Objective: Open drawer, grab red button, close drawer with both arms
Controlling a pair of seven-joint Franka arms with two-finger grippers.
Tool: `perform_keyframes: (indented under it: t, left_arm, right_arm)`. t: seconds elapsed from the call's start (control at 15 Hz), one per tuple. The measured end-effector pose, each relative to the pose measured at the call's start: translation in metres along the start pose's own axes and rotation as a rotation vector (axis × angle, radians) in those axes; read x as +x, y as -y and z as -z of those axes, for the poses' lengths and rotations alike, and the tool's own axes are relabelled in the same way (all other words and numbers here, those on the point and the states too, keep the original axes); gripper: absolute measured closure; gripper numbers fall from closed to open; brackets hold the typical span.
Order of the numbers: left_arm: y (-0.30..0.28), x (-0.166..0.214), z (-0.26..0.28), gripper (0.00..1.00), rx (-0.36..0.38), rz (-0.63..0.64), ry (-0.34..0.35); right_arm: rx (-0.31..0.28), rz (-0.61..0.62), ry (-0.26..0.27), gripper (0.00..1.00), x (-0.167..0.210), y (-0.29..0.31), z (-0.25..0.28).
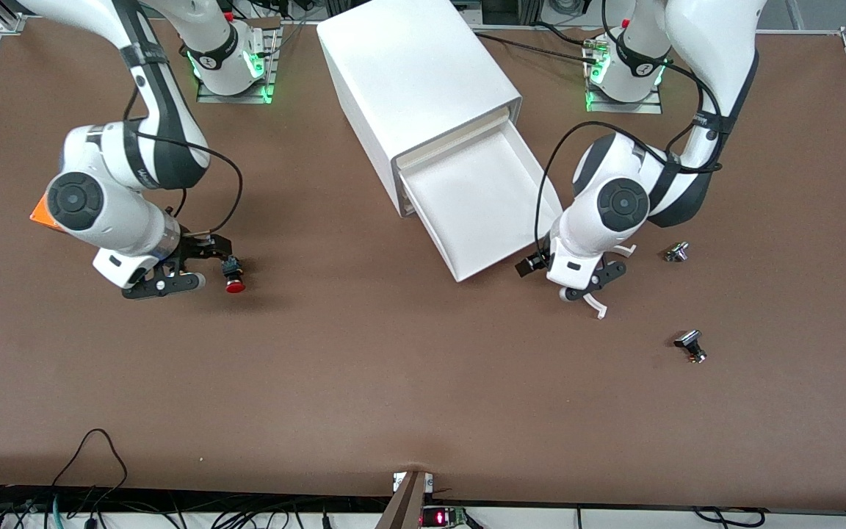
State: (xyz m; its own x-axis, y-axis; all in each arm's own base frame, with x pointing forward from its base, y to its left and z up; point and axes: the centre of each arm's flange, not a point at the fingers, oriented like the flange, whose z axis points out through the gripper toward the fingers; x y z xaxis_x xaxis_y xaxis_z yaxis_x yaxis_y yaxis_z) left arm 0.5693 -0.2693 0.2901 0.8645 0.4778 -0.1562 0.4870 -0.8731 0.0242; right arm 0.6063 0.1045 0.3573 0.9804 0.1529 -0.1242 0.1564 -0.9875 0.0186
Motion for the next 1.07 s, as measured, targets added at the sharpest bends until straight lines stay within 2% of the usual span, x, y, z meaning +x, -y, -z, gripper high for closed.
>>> perform_keyframes:
  t: [0.2,0.47,0.67,0.87,1.07]
  left_arm:
    - [-0.013,-0.027,-0.009,0.00,0.006,-0.008,0.024]
    - [-0.022,-0.056,-0.019,0.00,0.013,-0.015,0.062]
    - [-0.029,-0.096,-0.032,0.00,0.023,-0.023,0.160]
    - [-0.035,-0.140,-0.038,0.00,0.075,-0.066,0.249]
    - [-0.035,-0.173,-0.043,0.00,0.141,-0.112,0.310]
  right_arm:
    - [0.000,-0.017,0.026,0.00,0.006,0.005,0.049]
    - [0.000,-0.064,-0.001,0.00,0.012,0.007,0.097]
    - [0.005,-0.098,-0.044,0.00,0.013,-0.013,0.138]
    - [0.019,-0.163,-0.091,0.00,0.008,-0.057,0.165]
    - [0.025,-0.194,-0.113,0.00,-0.011,-0.092,0.191]
